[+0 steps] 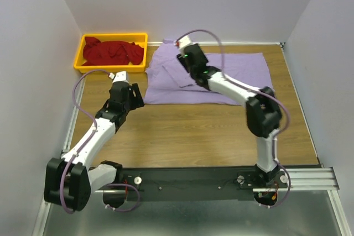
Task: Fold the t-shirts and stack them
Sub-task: Fold the tshirt
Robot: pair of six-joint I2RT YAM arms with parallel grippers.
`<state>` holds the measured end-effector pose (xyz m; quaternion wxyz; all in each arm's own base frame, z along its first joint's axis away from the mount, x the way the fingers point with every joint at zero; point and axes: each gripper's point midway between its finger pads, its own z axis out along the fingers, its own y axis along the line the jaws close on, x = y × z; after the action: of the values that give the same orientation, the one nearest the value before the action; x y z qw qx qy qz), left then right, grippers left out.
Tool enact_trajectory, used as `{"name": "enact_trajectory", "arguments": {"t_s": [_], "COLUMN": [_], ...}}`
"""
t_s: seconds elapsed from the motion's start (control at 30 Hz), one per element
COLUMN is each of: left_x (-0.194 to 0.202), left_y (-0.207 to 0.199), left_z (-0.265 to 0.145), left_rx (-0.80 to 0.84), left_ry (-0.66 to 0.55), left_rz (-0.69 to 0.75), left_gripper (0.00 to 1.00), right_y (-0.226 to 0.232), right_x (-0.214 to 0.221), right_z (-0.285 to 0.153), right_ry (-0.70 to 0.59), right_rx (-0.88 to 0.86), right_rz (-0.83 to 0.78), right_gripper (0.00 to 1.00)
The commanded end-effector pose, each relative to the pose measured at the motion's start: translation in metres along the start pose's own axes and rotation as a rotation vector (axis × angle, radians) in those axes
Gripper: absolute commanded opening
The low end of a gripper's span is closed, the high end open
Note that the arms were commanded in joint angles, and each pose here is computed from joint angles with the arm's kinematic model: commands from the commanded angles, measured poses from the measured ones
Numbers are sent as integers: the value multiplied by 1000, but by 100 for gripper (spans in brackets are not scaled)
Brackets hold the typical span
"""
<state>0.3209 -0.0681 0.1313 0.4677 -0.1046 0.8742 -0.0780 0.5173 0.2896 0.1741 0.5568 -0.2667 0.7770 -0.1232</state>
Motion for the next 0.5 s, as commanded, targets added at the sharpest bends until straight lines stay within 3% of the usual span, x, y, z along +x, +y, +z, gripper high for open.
{"name": "enact_trajectory", "arguments": {"t_s": [0.0,0.2,0.47], "left_x": [-10,-6,20], "left_y": [-45,-62,-69], "left_z": [7,40,89], "left_rx": [151,156,134], "left_ry": [43,134,282], "left_rz": [-8,16,41], "left_gripper": [76,75,73], "right_y": [-59,-120,-180], "right_x": [33,121,217], "right_z": [-43,-86,-110], "right_ry": [48,147,254], "right_rx": [-29,-49,39], "right_rz": [375,746,1166], "right_gripper": [69,68,66]}}
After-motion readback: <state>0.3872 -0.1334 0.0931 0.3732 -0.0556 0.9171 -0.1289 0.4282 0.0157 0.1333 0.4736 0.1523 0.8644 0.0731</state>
